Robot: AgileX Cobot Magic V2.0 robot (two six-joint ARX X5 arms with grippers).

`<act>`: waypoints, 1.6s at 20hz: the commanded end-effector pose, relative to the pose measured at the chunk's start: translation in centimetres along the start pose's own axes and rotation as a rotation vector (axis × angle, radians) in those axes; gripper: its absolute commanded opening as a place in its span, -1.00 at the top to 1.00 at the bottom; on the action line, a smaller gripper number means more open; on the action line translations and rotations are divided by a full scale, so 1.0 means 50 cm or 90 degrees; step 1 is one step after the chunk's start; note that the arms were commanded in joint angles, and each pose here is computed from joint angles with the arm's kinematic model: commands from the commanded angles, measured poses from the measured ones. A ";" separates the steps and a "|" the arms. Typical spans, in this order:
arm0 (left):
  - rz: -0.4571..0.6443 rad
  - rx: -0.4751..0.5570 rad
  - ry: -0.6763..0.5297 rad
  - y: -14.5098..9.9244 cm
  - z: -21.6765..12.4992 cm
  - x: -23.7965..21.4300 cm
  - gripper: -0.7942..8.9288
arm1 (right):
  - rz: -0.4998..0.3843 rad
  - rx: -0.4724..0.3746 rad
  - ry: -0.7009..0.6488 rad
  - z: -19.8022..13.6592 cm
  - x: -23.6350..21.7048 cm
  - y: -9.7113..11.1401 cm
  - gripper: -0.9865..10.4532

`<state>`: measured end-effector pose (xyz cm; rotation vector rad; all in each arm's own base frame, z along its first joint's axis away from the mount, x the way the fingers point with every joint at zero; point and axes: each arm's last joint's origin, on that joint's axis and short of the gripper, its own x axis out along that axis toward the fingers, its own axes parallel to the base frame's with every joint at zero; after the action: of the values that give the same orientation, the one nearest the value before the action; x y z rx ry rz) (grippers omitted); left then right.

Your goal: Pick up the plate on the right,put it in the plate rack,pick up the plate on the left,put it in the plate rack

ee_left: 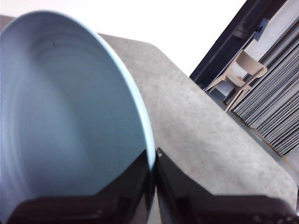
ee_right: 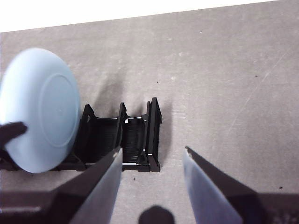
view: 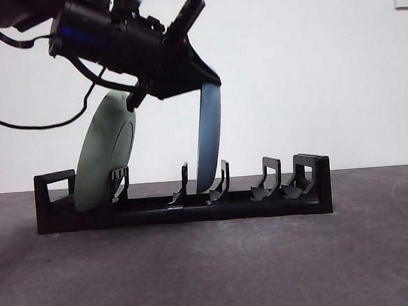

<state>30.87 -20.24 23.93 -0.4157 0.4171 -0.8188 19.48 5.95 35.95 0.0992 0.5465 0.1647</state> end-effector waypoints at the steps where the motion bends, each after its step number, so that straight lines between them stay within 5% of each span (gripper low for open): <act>1: 0.013 -0.006 0.025 0.013 -0.014 0.011 0.85 | -0.001 -0.005 -0.002 0.001 0.002 0.000 0.45; 5: 0.057 -0.004 0.049 0.020 -0.026 0.011 0.81 | -0.001 -0.005 -0.002 0.001 0.002 0.000 0.45; 6: 0.056 -0.004 0.050 0.019 -0.026 0.011 0.66 | -0.001 -0.005 0.000 0.000 0.002 0.000 0.45; 8: 0.031 -0.004 0.061 0.013 -0.029 0.013 0.33 | -0.003 -0.006 0.007 -0.002 0.002 0.000 0.45; 11: -0.038 0.005 0.079 -0.018 -0.027 0.009 0.31 | -0.005 -0.014 0.021 -0.006 0.001 -0.001 0.45; 14: -0.085 0.113 0.087 -0.085 -0.011 -0.024 0.31 | -0.004 -0.069 0.046 -0.014 0.001 -0.002 0.45; 18: 0.052 0.351 0.093 -0.188 0.006 -0.122 0.31 | -0.006 -0.116 0.080 -0.024 0.000 -0.004 0.45; 20: 0.158 0.400 0.083 -0.217 0.018 -0.181 0.32 | -0.007 -0.120 0.090 -0.027 -0.002 -0.005 0.45; 22: 0.222 0.406 0.086 -0.227 0.031 -0.240 0.46 | -0.006 -0.121 0.089 -0.028 -0.008 -0.006 0.53; 23: 0.247 0.407 0.099 -0.226 0.034 -0.271 0.77 | -0.005 -0.120 0.082 -0.029 -0.015 -0.006 0.68; 24: 0.268 0.407 0.111 -0.223 0.037 -0.295 0.85 | -0.004 -0.120 0.074 -0.029 -0.023 -0.006 0.78; 28: 0.349 0.388 0.137 -0.202 0.046 -0.388 0.85 | 0.006 -0.111 -0.004 -0.054 -0.066 -0.015 0.85; 32: 0.362 0.361 0.073 -0.198 0.031 -0.469 0.85 | 0.032 -0.097 -0.129 -0.135 -0.113 -0.033 0.85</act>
<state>11.20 -8.04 35.04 0.2825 0.3527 -0.3780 11.43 3.65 33.05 -0.0274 0.3283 0.2407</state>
